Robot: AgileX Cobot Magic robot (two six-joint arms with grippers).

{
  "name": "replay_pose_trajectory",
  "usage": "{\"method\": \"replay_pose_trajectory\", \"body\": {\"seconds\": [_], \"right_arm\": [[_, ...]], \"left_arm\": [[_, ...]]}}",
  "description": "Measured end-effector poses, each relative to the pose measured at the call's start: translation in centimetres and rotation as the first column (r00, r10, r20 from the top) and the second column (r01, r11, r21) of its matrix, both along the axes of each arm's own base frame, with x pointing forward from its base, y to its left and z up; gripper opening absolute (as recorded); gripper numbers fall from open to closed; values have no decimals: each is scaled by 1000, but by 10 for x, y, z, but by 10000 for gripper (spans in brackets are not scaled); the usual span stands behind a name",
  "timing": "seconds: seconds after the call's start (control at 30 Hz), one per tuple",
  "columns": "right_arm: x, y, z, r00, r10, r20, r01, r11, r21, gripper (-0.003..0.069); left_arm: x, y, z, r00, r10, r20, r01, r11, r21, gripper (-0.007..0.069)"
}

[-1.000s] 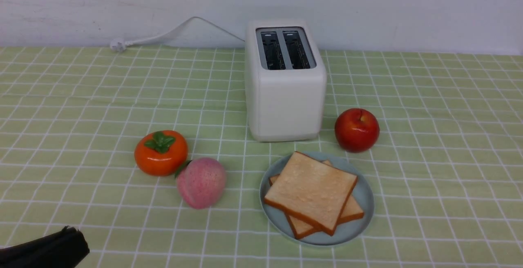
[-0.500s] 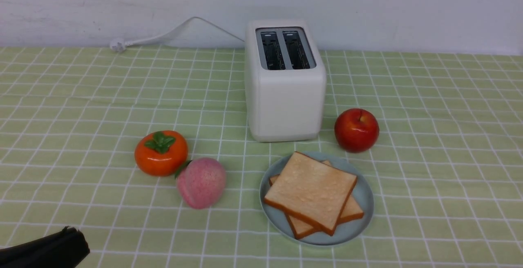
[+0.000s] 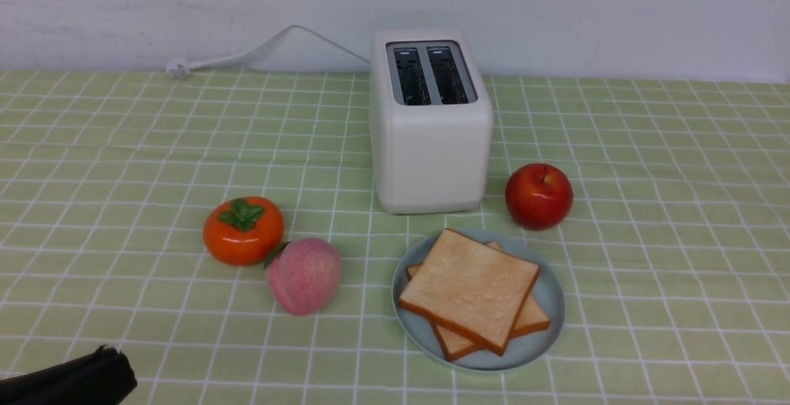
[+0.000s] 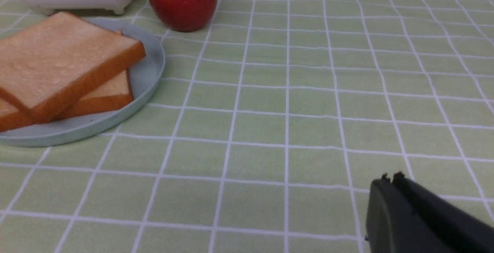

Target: Take toasted bread from bread machine on green coffee tablecloth place on plate.

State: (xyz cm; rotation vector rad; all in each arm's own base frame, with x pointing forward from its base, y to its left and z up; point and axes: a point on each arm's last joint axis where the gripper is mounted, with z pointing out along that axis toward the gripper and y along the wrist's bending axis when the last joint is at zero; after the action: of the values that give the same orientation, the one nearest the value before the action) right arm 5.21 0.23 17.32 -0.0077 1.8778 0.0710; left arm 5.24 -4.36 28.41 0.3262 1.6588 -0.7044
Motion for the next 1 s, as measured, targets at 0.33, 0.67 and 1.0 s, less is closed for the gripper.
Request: {"method": "replay_pose_trajectory", "body": {"seconds": [0.33,0.67,1.0], "right_arm": [[0,0,0,1000,0,0,0,1000,0,-17],[0,0,0,1000,-1,0,1,1000,0,-10],[0,0,0,1000,-1,0,1,1000,0,-8]], "left_arm": [[0,0,0,1000,0,0,0,1000,0,12],[0,0,0,1000,0,0,0,1000,0,22],[0,0,0,1000,2,5,-2,1000,2,22]]}}
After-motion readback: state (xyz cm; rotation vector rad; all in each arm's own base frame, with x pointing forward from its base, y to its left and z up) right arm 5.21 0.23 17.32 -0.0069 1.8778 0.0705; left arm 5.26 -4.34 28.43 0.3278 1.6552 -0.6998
